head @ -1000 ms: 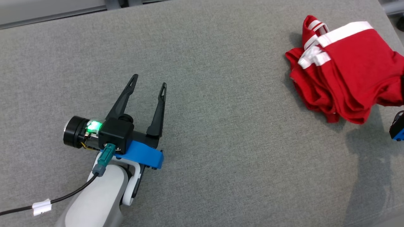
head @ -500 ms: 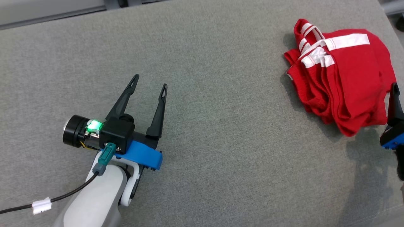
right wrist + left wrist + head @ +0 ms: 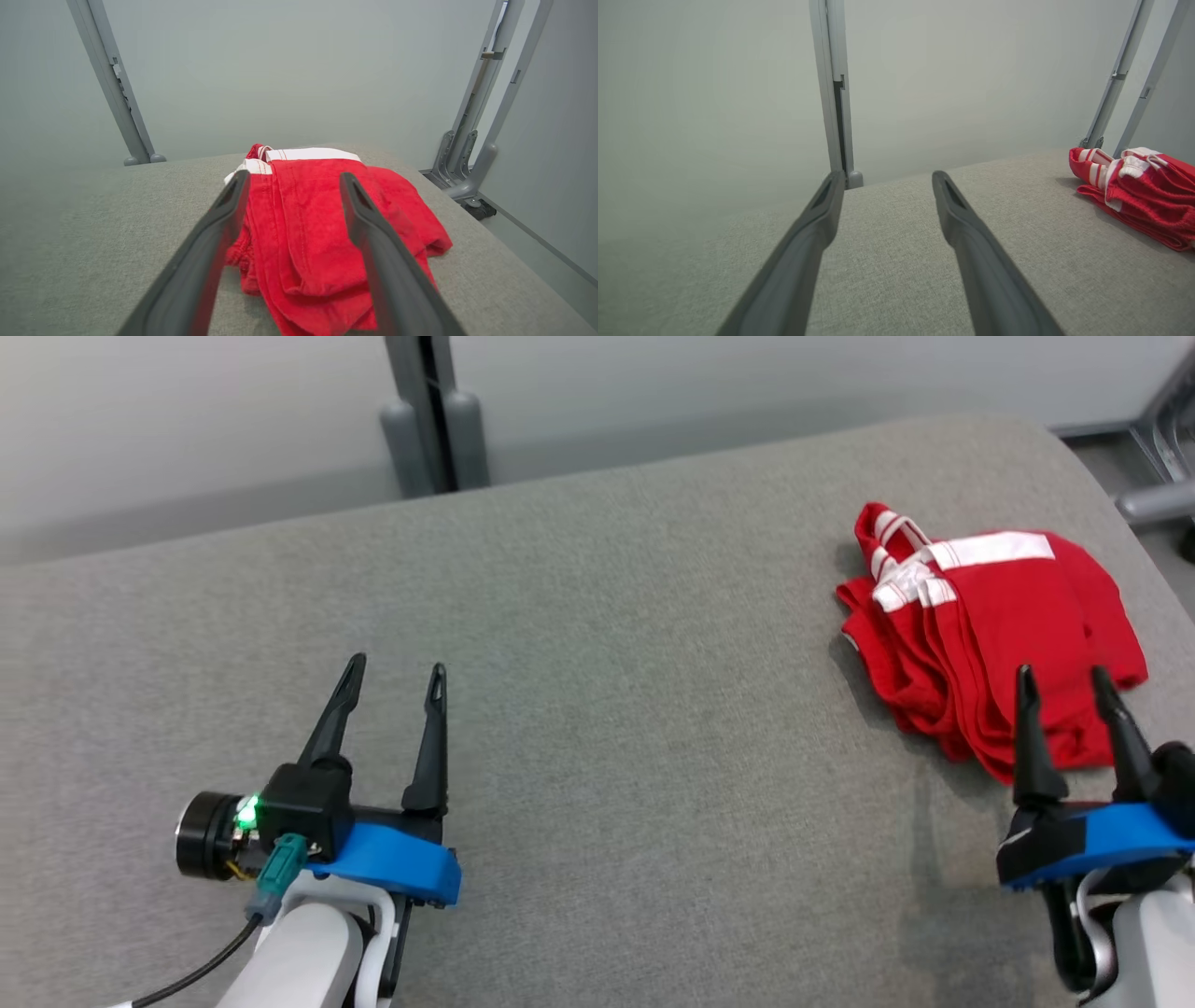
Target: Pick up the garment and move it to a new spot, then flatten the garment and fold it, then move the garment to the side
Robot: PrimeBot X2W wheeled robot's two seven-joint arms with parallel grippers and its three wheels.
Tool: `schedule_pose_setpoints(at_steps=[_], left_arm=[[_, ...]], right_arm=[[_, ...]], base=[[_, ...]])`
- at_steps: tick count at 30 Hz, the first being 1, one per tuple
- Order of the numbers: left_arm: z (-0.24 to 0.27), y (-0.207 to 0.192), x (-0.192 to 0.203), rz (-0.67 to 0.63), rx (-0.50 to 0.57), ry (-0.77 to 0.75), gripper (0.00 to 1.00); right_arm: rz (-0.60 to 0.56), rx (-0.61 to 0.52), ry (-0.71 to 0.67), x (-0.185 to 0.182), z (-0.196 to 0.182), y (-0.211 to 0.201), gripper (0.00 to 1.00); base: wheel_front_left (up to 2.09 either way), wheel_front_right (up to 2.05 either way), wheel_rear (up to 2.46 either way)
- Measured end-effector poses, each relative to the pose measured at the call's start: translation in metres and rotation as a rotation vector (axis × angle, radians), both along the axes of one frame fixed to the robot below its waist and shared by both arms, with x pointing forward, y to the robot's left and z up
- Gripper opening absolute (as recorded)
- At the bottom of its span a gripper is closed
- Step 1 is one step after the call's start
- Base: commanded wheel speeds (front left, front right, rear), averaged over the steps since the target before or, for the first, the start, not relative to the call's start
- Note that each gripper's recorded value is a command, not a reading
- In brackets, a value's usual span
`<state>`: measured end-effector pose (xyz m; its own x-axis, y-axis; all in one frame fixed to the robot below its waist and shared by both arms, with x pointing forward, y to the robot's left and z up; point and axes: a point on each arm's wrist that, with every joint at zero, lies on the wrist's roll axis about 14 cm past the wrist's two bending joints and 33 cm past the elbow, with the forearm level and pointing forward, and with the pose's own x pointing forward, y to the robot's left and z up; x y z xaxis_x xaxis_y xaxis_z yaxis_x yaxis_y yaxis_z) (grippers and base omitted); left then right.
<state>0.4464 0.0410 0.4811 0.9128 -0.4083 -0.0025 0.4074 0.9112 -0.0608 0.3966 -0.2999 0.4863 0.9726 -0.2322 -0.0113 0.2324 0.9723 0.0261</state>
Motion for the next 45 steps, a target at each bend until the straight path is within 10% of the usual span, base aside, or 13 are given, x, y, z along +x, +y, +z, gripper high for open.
schedule_pose_setpoints(at_steps=[19,45], left_arm=[[0.009,0.120,-0.067,0.352,0.029,0.010,1.00],[0.002,0.141,-0.093,0.342,0.014,0.046,1.00]], right_arm=[[0.268,0.039,-0.020,-0.019,0.034,0.106,1.00],[0.269,0.043,0.018,-0.055,0.034,0.107,1.00]], base=[[0.00,0.00,0.00],[0.00,0.00,0.00]])
